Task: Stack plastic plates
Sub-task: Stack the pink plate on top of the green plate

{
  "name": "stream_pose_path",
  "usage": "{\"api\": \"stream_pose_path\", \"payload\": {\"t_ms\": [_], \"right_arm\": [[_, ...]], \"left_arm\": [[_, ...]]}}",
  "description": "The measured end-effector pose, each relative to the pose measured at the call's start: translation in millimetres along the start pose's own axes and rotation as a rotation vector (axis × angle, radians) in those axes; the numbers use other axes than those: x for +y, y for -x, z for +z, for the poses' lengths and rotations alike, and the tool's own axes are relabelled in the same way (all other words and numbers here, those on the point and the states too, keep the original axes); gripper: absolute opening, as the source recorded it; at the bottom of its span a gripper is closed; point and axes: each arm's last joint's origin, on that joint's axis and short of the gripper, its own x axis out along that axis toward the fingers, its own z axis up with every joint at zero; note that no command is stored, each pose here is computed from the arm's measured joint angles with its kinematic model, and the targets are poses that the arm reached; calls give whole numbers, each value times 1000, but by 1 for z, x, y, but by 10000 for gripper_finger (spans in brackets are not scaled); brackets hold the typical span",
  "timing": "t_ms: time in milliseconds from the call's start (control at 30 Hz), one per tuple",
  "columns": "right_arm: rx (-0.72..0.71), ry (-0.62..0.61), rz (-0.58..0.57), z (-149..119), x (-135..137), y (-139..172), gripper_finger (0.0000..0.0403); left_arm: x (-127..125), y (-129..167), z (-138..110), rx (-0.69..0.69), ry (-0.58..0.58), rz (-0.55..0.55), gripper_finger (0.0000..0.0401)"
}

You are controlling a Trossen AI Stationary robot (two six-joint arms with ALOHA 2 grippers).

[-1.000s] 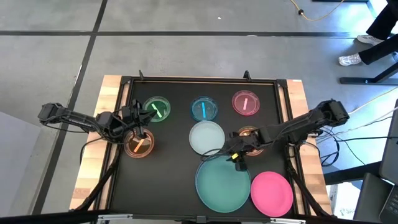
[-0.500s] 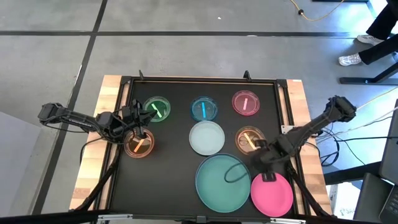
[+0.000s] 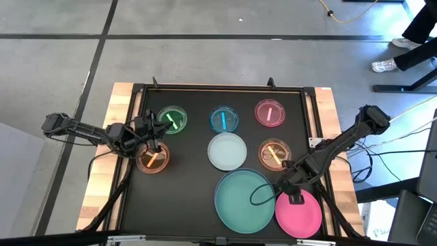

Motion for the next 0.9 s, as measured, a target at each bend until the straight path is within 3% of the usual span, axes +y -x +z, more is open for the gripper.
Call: {"api": "stream_pose_path", "payload": {"t_ms": [400, 533, 767, 900], "right_arm": [[20, -10, 96, -14, -13, -27, 165], [53, -13, 112, -18, -15, -30, 128], [62, 25, 127, -19, -15, -30, 14], [69, 37, 135, -19, -14, -30, 18]], "left_arm": [[0, 0, 0, 0, -7, 1, 2], [0, 0, 0, 0, -7, 1, 2], [0, 0, 0, 0, -8, 1, 2], [0, 0, 0, 0, -8, 1, 2]]}}
